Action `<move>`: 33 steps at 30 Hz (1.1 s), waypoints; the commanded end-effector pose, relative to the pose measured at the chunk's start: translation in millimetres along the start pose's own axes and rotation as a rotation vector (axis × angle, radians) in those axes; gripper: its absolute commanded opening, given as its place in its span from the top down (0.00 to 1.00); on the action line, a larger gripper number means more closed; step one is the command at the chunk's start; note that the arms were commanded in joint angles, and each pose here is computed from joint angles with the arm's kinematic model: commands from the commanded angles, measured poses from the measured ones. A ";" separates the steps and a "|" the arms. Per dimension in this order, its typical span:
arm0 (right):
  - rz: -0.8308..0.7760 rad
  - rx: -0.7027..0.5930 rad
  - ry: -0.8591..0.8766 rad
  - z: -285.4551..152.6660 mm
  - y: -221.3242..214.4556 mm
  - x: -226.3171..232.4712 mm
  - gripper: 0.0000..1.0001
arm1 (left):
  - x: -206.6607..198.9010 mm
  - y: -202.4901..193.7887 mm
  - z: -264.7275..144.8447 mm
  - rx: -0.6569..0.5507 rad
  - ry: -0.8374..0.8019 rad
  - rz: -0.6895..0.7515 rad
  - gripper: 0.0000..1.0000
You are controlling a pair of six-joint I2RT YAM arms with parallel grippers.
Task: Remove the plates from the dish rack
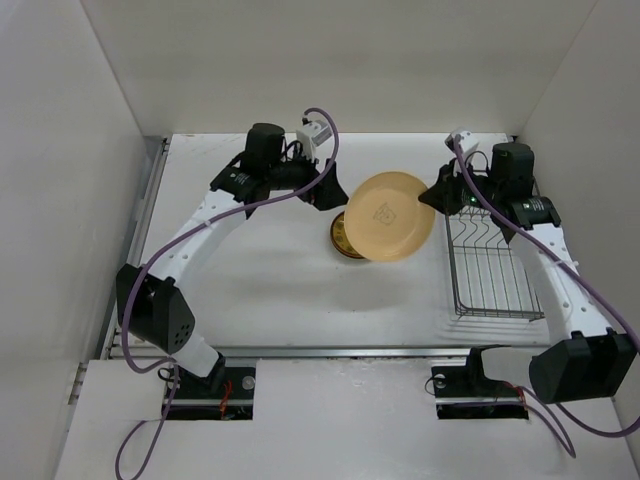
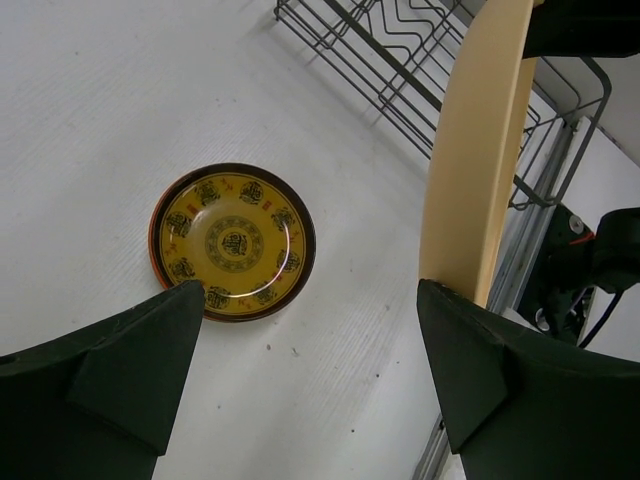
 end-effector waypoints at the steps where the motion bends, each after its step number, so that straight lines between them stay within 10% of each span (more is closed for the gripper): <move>1: -0.061 -0.062 -0.017 -0.2 18.0 1.1 1.00 | -17.4 11.2 -10.4 -0.057 -0.063 0.065 0.14; 15: -0.077 -0.033 -0.058 -2.9 7.0 0.7 1.00 | -29.1 28.1 -41.4 -0.241 0.120 0.105 0.14; 33: -0.135 -0.075 0.109 23.6 40.2 17.7 1.00 | -15.8 10.5 -12.2 -0.090 -0.024 0.072 0.24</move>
Point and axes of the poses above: each gripper's point midway between its finger pads, its own z axis out along the fingers, its own x axis along the line the jaws close on, y = z × x, the point moved 10 cm from there along -z, back along the fingers, and after that the axes turned 5 degrees about -z, right-handed, at the moved point
